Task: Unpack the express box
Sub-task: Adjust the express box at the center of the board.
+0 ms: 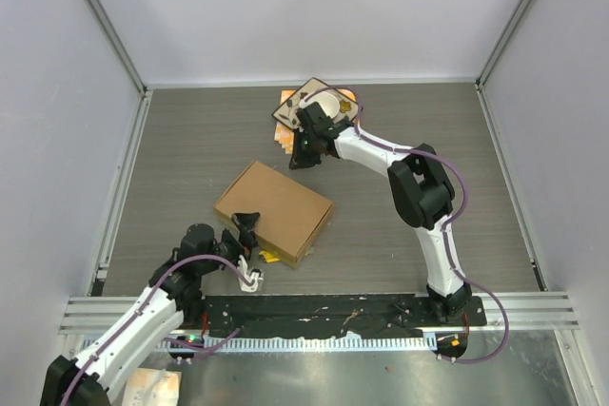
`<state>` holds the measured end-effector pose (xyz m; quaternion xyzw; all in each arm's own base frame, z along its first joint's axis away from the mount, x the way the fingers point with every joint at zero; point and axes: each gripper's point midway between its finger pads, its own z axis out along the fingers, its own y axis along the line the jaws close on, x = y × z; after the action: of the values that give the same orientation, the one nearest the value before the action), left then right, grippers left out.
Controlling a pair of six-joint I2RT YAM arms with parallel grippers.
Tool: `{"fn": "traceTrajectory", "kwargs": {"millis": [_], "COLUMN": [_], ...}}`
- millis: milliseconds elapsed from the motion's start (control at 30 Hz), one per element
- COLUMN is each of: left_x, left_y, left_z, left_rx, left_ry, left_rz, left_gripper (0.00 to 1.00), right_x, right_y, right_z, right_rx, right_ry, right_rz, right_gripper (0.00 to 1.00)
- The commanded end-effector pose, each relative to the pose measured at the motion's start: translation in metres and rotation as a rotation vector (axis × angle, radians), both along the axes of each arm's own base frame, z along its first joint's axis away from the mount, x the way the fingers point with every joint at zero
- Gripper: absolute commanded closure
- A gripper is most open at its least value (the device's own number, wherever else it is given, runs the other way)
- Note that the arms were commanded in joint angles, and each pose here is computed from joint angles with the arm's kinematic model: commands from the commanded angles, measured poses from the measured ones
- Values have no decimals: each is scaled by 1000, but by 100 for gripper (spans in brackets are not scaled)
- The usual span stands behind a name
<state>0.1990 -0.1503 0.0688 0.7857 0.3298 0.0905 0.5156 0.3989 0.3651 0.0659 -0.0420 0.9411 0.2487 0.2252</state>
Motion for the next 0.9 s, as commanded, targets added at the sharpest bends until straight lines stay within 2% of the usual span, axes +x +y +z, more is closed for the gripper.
{"fn": "traceTrajectory", "kwargs": {"millis": [0,200,400,433,633,867], "left_x": [8,2,10,18,40,68], "left_y": [-4,-4,-13,-16,-26,-31], "left_z": [-12,-29,-12,8,50,129], "left_rx": [-28,20,-47,-93,-194,-354], "left_ry": [-69,-58,-117,-185,-244,-352], "left_rz": [-5,-44,-52,-43,-3,69], "left_gripper": [0,0,0,0,0,0], "right_x": [5,1,-11,-15,-40,-65], "right_y": [18,29,35,37,52,58], "right_z": [9,-2,-8,-10,-16,-30], "right_rx": [68,93,109,104,92,67], "right_ry": [-19,19,57,61,80,111], "right_rz": [55,107,155,167,231,265], "right_gripper": [90,92,96,96,98,98]}}
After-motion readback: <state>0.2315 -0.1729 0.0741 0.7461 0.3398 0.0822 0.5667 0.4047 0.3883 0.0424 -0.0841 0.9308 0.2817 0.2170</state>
